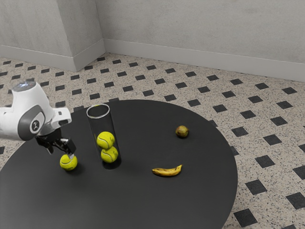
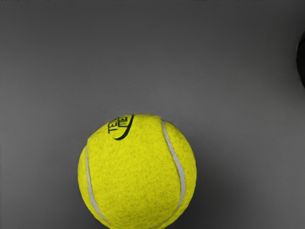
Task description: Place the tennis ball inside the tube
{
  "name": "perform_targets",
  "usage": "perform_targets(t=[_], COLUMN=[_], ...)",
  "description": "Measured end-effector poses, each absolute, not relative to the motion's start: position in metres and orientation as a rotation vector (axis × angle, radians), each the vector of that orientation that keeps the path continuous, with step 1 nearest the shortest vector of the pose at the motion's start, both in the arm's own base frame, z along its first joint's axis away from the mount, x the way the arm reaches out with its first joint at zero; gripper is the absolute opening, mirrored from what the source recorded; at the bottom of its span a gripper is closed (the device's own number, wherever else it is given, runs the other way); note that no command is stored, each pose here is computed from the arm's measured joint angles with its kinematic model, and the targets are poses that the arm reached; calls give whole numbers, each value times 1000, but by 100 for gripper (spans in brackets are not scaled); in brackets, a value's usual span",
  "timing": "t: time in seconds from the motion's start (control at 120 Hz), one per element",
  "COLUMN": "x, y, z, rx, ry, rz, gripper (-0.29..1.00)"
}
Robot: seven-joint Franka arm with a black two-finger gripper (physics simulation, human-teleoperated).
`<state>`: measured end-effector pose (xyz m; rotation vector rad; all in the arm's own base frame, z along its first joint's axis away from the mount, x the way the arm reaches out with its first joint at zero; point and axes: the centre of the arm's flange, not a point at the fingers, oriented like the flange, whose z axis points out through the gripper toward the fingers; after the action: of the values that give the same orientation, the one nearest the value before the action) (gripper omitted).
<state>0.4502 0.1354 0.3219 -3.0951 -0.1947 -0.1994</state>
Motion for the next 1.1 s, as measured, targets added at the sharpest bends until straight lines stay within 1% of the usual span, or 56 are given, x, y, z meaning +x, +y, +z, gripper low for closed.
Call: perform_targets(t=[0.225, 0.467, 0.625, 0.783, 0.958, 1.1], x=[472, 480, 483, 483, 487, 487], y=[153, 155, 156, 159, 156, 155], z=[297, 266, 257, 249, 249, 250], rx=[-3101, -3125, -3131, -3136, -3138, -3137], ry=[-193, -181, -172, -172, -155, -151], rz=[-186, -126, -112, -94, -106, -115], gripper=[70, 70, 70, 63, 49, 43])
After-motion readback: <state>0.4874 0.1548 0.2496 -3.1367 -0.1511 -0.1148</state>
